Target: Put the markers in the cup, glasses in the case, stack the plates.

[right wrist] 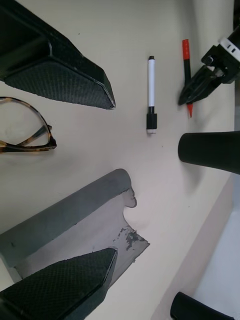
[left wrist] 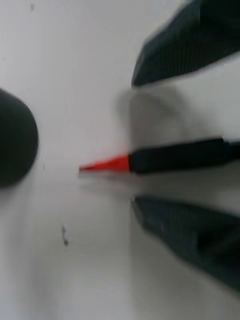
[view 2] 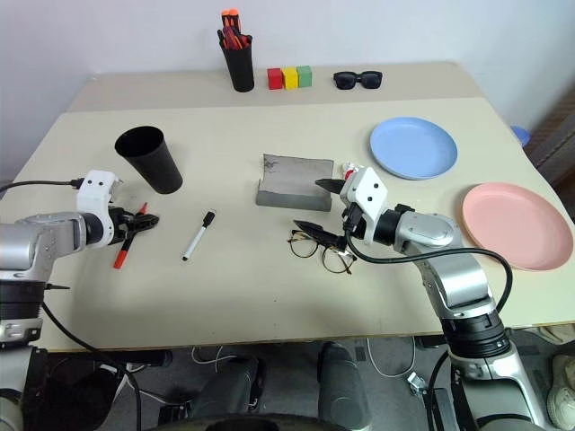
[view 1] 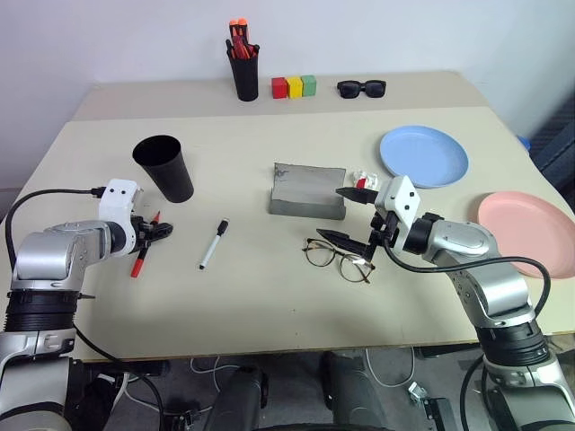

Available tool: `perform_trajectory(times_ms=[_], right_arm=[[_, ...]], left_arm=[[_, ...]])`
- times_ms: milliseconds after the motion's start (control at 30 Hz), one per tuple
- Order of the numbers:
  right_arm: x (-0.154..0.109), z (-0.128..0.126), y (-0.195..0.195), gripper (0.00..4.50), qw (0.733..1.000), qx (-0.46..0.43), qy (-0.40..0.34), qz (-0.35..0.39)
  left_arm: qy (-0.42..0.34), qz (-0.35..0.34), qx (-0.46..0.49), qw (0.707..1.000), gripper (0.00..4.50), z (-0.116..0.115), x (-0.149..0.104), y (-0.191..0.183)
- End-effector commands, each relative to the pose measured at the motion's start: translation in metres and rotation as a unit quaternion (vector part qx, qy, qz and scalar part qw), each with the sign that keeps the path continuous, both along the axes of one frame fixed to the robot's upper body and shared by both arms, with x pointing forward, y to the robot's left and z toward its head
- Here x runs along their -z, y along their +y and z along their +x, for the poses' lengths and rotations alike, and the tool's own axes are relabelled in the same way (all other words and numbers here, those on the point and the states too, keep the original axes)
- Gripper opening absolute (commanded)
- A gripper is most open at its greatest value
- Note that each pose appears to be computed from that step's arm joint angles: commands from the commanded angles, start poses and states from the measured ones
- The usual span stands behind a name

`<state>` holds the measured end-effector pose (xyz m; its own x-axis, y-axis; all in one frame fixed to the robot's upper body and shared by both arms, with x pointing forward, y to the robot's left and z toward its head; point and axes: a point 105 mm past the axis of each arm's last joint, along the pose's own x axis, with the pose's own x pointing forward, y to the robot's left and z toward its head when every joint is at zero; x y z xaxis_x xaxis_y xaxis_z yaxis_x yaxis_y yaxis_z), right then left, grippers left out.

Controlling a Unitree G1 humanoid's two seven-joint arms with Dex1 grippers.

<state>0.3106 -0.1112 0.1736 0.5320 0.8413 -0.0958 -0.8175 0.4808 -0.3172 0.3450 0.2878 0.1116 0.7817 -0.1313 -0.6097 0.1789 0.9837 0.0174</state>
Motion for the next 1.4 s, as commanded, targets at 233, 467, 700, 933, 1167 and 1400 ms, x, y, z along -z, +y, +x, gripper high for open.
perform_trajectory(times_ms=[233,467,700,933,1167,1400], right_arm=[[-0.012,0.003,-0.003,4.50,0.999,0.006,-0.039,-0.006],[-0.013,0.006,-0.006,4.50,0.999,0.007,-0.043,-0.009],[-0.013,-0.001,-0.003,4.50,0.999,-0.030,-0.011,0.012],[-0.032,-0.018,-0.001,4.50,0.991,-0.097,0.037,0.089],[-0.039,-0.020,0.004,4.50,0.991,-0.097,0.001,0.089],[-0.040,-0.017,0.003,4.50,0.992,-0.086,-0.007,0.088]], left_arm=[[0.004,-0.004,0.017,1.000,0.07,-0.010,-0.005,-0.005],[-0.077,-0.042,0.276,0.957,0.07,-0.051,-0.041,-0.062],[-0.309,-0.075,0.323,0.891,0.07,-0.032,-0.113,-0.098],[-0.479,-0.065,0.330,0.811,0.07,-0.018,-0.185,-0.114],[-0.584,-0.061,0.237,0.774,0.07,0.008,-0.232,-0.078],[-0.623,-0.041,0.211,0.752,0.07,0.027,-0.233,-0.056]])
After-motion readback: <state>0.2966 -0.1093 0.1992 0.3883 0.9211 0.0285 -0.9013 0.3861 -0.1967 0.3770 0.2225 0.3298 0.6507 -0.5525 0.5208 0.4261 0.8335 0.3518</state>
